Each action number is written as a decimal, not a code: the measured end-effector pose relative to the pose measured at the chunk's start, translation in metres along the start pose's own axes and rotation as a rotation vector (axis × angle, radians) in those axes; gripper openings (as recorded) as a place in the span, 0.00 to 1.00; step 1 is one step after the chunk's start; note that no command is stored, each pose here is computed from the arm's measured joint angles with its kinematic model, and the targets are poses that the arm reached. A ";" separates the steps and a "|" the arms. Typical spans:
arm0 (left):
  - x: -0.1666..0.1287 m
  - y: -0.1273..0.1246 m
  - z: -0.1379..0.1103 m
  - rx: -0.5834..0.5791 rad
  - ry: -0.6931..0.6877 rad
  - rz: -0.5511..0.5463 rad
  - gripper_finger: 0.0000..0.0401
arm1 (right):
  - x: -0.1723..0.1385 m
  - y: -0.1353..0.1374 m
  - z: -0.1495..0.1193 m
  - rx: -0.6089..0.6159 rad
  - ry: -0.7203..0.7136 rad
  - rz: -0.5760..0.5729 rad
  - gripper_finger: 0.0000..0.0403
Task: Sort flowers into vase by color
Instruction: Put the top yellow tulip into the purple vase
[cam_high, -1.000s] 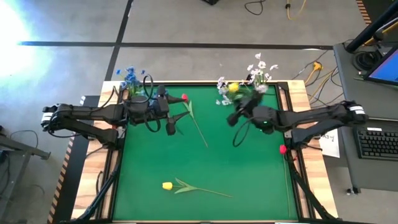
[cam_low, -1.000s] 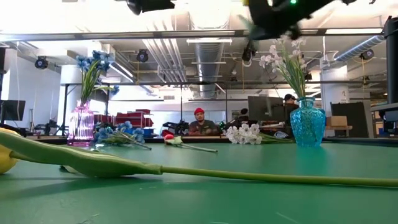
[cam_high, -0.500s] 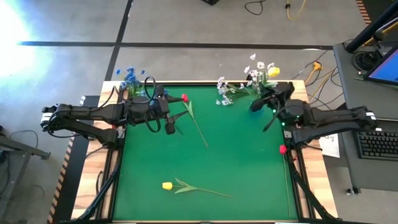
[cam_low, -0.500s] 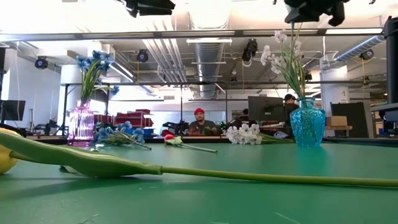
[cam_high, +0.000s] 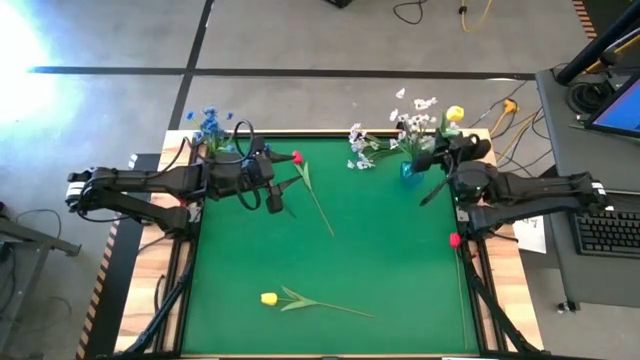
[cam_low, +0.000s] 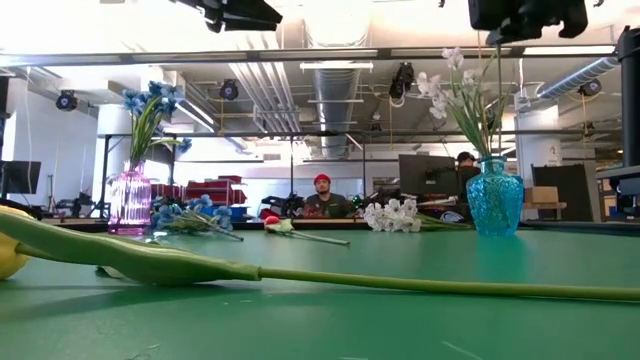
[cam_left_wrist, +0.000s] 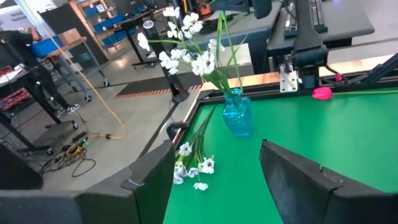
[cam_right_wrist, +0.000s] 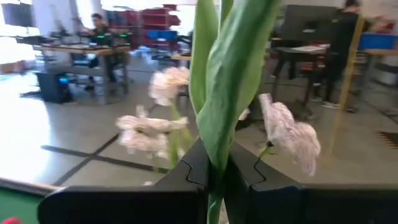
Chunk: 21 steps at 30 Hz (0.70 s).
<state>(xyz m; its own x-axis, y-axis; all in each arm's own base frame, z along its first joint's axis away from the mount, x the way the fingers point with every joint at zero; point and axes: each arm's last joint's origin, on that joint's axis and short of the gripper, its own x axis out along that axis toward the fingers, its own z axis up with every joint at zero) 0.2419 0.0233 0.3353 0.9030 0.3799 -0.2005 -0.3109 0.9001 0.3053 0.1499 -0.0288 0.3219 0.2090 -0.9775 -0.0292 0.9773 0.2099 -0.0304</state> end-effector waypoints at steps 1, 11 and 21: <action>0.001 0.000 0.000 0.001 0.002 0.000 0.56 | 0.001 0.000 -0.001 0.000 0.001 -0.019 0.04; 0.004 -0.002 -0.001 0.002 0.004 -0.001 0.56 | 0.017 0.000 -0.001 0.085 -0.002 -0.113 0.04; 0.005 -0.001 -0.002 0.000 0.005 0.005 0.56 | 0.018 0.001 0.009 0.085 -0.010 -0.086 0.04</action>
<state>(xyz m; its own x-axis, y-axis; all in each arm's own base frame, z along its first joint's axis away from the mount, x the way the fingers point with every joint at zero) 0.2460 0.0250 0.3327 0.9002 0.3850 -0.2033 -0.3150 0.8983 0.3065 0.1552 -0.0467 0.3304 0.1244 -0.9920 -0.0203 0.9910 0.1232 0.0523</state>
